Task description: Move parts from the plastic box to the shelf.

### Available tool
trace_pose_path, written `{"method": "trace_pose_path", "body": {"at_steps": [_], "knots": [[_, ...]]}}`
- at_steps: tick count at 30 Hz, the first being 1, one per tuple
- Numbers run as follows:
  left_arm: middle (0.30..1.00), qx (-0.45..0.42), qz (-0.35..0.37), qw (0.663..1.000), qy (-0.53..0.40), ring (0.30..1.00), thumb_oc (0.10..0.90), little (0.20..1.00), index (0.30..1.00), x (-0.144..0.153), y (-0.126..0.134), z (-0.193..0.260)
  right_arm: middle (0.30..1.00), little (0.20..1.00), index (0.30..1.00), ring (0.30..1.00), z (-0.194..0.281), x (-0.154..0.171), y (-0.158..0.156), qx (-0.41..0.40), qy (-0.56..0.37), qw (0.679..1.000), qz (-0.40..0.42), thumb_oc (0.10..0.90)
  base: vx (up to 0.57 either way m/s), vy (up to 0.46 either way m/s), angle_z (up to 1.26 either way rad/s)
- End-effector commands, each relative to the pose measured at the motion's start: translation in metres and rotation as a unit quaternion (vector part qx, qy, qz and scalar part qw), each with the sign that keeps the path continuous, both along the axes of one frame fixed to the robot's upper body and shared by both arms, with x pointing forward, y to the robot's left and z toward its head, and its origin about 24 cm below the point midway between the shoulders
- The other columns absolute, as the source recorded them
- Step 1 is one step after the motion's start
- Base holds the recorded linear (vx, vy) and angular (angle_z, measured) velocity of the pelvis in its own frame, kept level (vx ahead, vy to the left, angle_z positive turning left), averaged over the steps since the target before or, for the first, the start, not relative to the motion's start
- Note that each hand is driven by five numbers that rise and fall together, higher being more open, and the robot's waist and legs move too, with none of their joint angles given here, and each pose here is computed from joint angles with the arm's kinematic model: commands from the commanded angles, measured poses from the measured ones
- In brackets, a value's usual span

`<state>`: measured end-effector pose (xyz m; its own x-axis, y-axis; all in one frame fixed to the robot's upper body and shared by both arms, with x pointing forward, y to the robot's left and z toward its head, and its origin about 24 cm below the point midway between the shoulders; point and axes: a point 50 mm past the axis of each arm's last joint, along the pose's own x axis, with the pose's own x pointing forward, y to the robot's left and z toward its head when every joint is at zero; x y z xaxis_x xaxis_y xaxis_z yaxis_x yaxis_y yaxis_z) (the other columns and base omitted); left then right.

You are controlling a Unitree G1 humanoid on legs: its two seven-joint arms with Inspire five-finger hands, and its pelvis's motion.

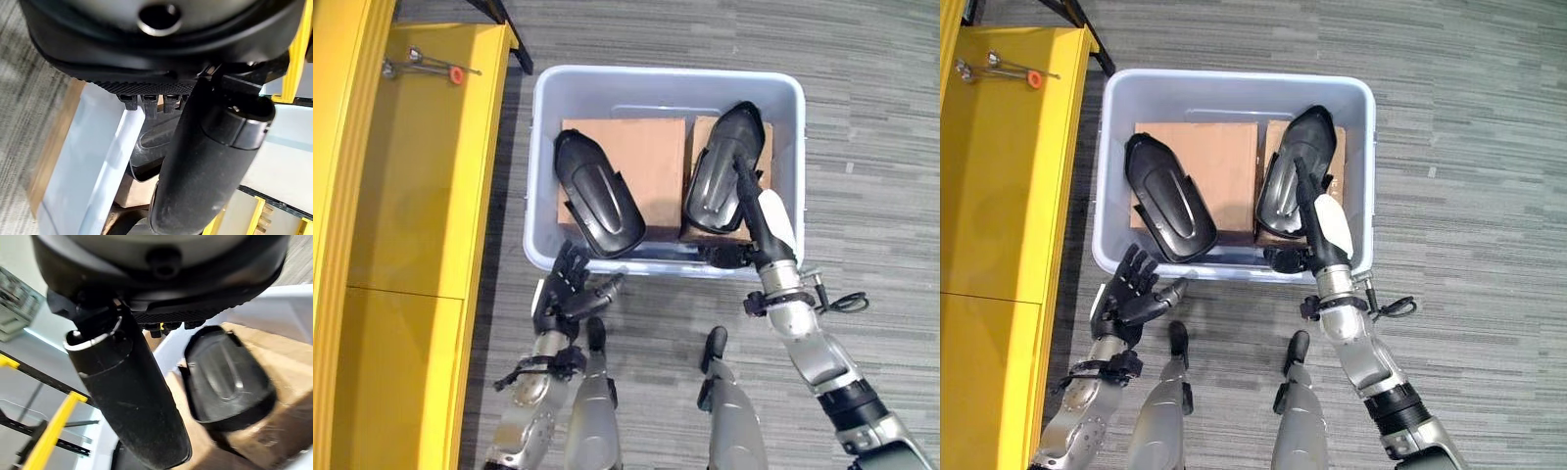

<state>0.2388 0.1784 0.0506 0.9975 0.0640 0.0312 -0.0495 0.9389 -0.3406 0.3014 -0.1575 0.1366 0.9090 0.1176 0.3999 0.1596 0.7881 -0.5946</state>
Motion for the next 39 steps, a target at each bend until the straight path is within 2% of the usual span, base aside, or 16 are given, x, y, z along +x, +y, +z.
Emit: {"method": "trace_pose_path", "body": {"at_steps": [1,6,11,17,31,37,39], "knots": [[1.0,0.011,0.017,0.975,-0.22,1.0,0.9,1.0,1.0,0.0,0.015,0.087,1.0,1.0,1.0,1.0,0.056,-0.012,0.006,0.066,-0.144,0.987,0.038,0.9,0.0,0.0,0.0],[1.0,-0.003,0.023,0.966,-0.259,1.0,0.9,1.0,1.0,-0.004,0.018,0.104,1.0,1.0,1.0,1.0,0.058,-0.011,0.005,0.072,-0.148,0.986,0.032,0.9,0.0,0.0,0.0],[1.0,-0.008,0.029,0.938,-0.346,1.0,0.9,1.0,1.0,-0.004,0.012,0.141,1.0,1.0,1.0,1.0,0.062,0.004,0.0,0.066,-0.149,0.987,-0.002,0.9,0.01,0.024,0.08],[1.0,-0.014,0.025,0.929,-0.37,1.0,0.9,1.0,1.0,-0.001,0.006,0.151,1.0,1.0,1.0,1.0,0.06,0.015,0.001,0.061,-0.135,0.989,-0.013,0.9,0.0,0.002,0.01],[1.0,-0.026,0.016,0.926,-0.377,1.0,0.9,1.0,1.0,0.004,-0.003,0.155,1.0,1.0,1.0,1.0,0.061,0.045,-0.014,0.024,-0.114,0.989,-0.089,0.9,-0.01,0.009,0.04],[1.0,-0.029,0.004,0.93,-0.367,1.0,0.9,1.0,1.0,0.008,-0.009,0.151,1.0,1.0,1.0,1.0,0.052,0.062,-0.013,-0.028,-0.078,0.991,-0.107,0.9,0.0,0.002,0.01],[1.0,-0.028,-0.004,0.932,-0.361,1.0,0.9,1.0,1.0,0.009,-0.013,0.148,1.0,1.0,1.0,1.0,0.038,0.075,-0.015,-0.038,-0.033,0.991,-0.125,0.9,0.0,0.0,0.0]]}}
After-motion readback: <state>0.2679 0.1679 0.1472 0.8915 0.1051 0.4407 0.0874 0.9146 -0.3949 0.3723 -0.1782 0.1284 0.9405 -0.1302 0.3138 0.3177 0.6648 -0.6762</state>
